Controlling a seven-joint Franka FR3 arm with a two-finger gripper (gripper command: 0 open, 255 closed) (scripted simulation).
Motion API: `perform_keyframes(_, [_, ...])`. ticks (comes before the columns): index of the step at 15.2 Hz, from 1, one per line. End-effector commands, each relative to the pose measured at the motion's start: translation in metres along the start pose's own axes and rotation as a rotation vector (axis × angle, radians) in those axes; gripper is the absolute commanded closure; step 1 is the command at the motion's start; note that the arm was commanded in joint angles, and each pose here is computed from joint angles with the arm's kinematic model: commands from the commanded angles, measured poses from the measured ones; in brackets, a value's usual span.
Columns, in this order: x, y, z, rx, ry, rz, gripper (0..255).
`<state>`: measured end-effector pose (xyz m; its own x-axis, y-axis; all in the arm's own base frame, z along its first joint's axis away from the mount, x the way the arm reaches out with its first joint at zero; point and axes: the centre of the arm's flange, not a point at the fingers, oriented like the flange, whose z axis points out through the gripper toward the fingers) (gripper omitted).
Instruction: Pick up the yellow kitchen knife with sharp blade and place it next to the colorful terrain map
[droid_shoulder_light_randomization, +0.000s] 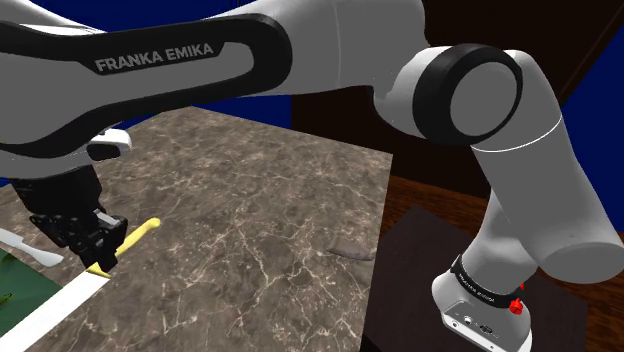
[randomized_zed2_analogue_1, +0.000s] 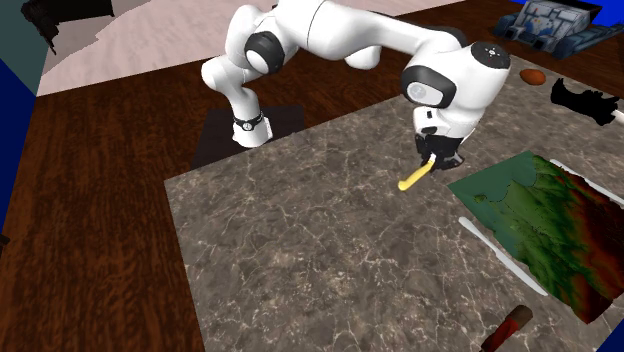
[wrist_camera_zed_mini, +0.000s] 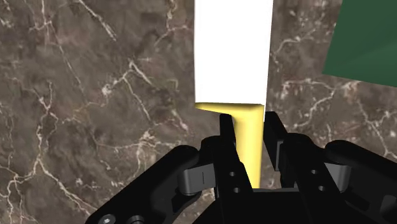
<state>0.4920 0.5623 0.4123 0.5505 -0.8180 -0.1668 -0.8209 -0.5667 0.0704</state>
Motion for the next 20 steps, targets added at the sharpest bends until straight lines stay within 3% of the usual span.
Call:
perform_keyframes(1, [0.001, -0.001, 0.011, 0.001, 0.0, 0.0, 255])
perform_keyframes(11, [0.01, -0.004, 0.062, 0.001, 0.0, 0.0, 255])
perform_keyframes(19, [0.01, -0.004, 0.062, 0.001, 0.0, 0.0, 255])
perform_keyframes(20, [0.01, -0.004, 0.062, 0.001, 0.0, 0.0, 0])
